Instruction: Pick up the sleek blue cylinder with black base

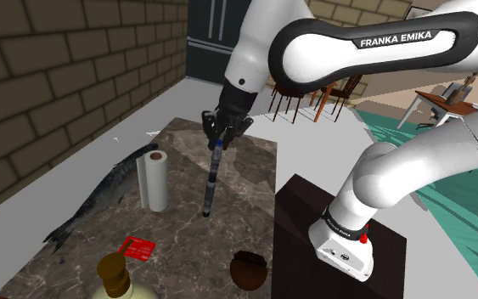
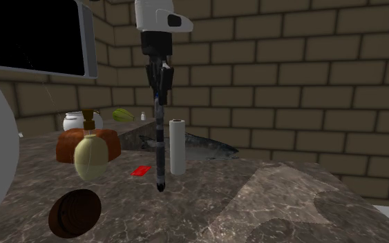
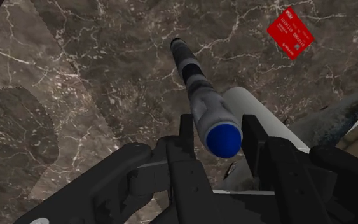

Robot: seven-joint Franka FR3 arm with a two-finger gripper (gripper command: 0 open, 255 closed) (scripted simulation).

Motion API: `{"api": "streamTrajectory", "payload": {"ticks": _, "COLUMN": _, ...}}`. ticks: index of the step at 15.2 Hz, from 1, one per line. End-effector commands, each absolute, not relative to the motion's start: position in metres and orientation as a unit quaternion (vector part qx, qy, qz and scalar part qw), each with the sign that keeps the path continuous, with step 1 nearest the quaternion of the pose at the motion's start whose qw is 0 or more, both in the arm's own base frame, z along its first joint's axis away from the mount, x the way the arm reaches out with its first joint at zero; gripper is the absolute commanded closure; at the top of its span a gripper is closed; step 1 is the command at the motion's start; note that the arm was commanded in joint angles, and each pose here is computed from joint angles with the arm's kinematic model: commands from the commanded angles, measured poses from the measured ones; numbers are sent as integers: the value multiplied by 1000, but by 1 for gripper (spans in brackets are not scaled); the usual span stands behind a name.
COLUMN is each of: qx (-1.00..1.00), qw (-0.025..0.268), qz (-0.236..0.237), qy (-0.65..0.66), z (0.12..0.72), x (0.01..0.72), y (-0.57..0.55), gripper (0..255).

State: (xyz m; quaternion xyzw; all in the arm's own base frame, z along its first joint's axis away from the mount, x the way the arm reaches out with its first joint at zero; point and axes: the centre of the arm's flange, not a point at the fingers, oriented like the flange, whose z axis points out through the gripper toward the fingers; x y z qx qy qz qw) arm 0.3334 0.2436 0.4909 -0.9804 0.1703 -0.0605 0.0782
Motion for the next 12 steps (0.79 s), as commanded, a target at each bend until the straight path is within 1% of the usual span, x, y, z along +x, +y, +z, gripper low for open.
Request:
{"api": "streamTrajectory", "payload": {"ticks": 1, "qx": -980, "qw": 78, "qz": -60, "qy": 170, "z": 501, "x": 333, "y": 244, "gripper": 255}}
{"api": "streamTrajectory", "payload": {"ticks": 10, "qx": -980, "qw": 78, "qz": -60, "qy": 170, "z": 549, "x": 333, "y": 244, "gripper": 255}}
{"api": "streamTrajectory", "payload": {"ticks": 12, "qx": -980, "qw": 78, "qz": -60, "qy": 170, "z": 549, "x": 333, "y": 244, "gripper": 255}}
